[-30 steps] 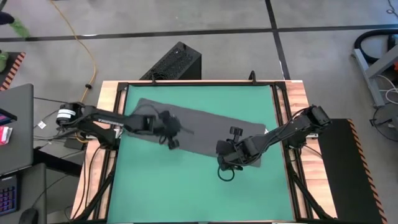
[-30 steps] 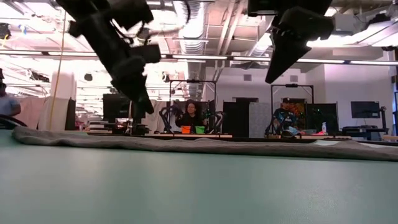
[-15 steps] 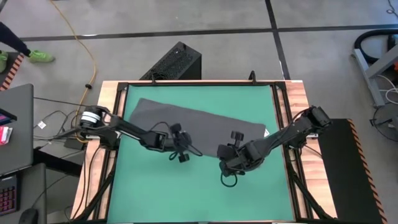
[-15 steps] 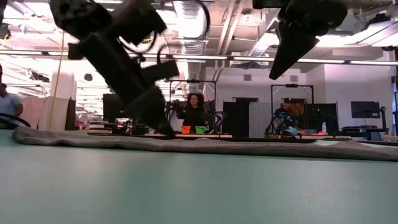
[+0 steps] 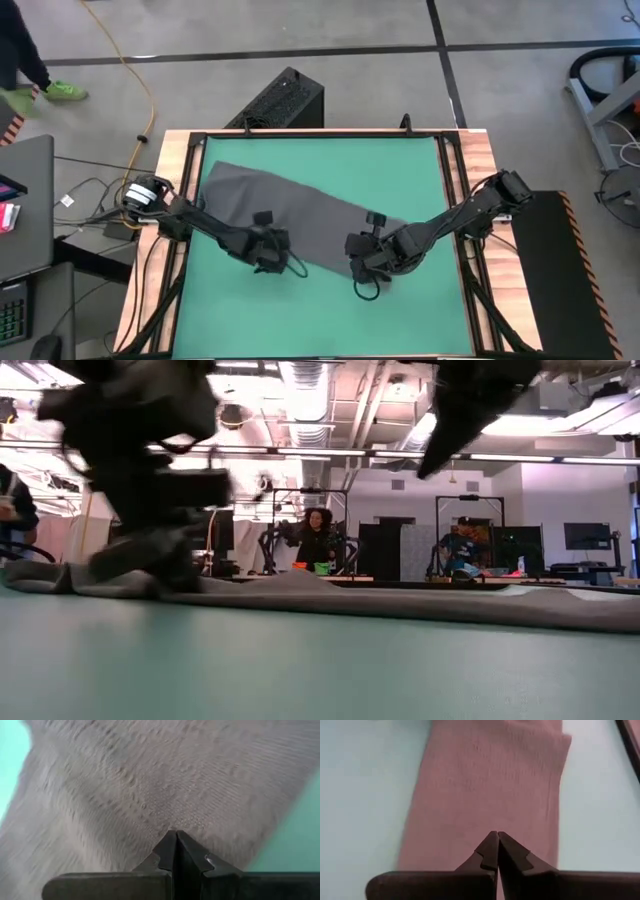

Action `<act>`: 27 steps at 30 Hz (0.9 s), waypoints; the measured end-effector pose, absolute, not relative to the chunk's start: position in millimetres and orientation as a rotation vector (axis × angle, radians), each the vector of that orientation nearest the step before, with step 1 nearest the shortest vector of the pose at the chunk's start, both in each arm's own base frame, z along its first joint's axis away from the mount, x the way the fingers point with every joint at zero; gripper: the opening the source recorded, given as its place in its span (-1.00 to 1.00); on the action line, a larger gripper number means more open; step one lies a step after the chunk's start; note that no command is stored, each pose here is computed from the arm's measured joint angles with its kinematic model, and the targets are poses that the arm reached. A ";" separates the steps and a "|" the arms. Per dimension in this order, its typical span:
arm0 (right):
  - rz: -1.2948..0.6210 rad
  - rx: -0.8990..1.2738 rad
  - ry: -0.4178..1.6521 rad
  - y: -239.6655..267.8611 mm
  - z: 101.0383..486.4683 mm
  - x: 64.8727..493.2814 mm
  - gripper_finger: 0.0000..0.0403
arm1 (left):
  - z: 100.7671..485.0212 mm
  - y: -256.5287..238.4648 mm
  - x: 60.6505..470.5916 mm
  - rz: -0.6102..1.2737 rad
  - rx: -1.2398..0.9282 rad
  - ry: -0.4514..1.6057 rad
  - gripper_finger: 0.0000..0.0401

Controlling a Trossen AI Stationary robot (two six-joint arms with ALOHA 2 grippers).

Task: Roll towel
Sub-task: Roll the gray towel

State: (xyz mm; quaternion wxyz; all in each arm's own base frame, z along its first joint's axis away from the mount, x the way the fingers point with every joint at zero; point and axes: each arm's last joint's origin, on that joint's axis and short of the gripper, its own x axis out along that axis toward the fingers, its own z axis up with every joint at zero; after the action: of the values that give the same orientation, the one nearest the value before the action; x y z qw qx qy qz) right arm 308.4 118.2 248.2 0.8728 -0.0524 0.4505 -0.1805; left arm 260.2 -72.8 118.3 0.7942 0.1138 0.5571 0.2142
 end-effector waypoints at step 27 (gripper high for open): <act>0.268 -0.357 0.971 153.0 194.3 287.7 -0.68 | 214.0 -135.3 253.1 -0.090 0.699 0.598 -0.92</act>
State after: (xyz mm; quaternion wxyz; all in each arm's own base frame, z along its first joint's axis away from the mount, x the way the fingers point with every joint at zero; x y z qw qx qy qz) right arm 287.7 153.0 194.3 0.8607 -0.1703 0.4626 0.1277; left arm 253.1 -135.3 214.0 0.8951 0.3371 0.2885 -0.0435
